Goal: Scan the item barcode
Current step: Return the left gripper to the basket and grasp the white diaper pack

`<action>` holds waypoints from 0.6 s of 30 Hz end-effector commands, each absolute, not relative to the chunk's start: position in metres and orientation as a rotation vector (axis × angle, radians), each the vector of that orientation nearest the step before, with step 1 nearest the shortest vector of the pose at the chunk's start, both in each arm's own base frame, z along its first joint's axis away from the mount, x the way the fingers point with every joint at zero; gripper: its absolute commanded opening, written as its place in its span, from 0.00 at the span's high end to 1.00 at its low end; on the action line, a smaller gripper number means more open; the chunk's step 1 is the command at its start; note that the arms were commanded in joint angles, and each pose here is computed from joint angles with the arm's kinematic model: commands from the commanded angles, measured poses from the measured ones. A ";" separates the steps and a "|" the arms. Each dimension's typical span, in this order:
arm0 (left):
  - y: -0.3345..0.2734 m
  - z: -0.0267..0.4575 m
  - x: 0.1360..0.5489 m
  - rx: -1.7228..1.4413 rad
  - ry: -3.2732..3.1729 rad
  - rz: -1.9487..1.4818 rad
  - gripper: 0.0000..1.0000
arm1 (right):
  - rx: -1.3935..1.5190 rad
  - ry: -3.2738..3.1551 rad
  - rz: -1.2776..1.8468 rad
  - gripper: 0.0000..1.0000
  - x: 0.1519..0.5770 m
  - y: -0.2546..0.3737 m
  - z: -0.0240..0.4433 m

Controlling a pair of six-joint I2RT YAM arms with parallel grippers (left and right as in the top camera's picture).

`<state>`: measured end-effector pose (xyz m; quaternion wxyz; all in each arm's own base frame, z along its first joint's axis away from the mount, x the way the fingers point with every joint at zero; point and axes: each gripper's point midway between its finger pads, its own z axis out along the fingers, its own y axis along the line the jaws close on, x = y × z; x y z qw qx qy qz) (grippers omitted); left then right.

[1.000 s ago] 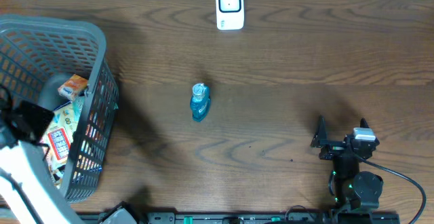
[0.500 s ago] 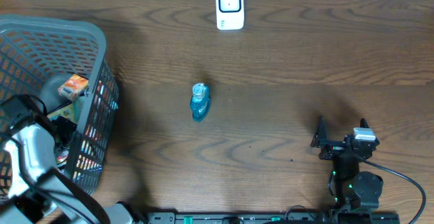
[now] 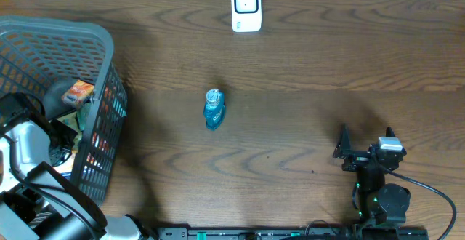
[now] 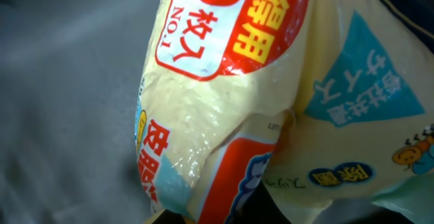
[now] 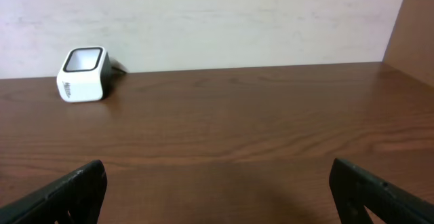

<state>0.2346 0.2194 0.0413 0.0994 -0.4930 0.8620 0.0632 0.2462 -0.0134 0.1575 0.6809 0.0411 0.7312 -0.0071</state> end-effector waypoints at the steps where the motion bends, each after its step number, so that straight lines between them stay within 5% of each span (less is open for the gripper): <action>1: 0.215 0.057 0.235 -1.438 2.538 0.156 0.92 | 0.097 1.641 -0.012 0.01 0.246 -0.013 0.157; 11: 0.231 0.259 0.256 -1.287 1.877 0.181 0.92 | 0.097 1.641 -0.012 0.01 0.246 -0.013 0.157; 18: 0.142 0.402 0.277 -0.809 1.540 -0.292 0.93 | 0.097 1.641 -0.012 0.01 0.246 -0.013 0.157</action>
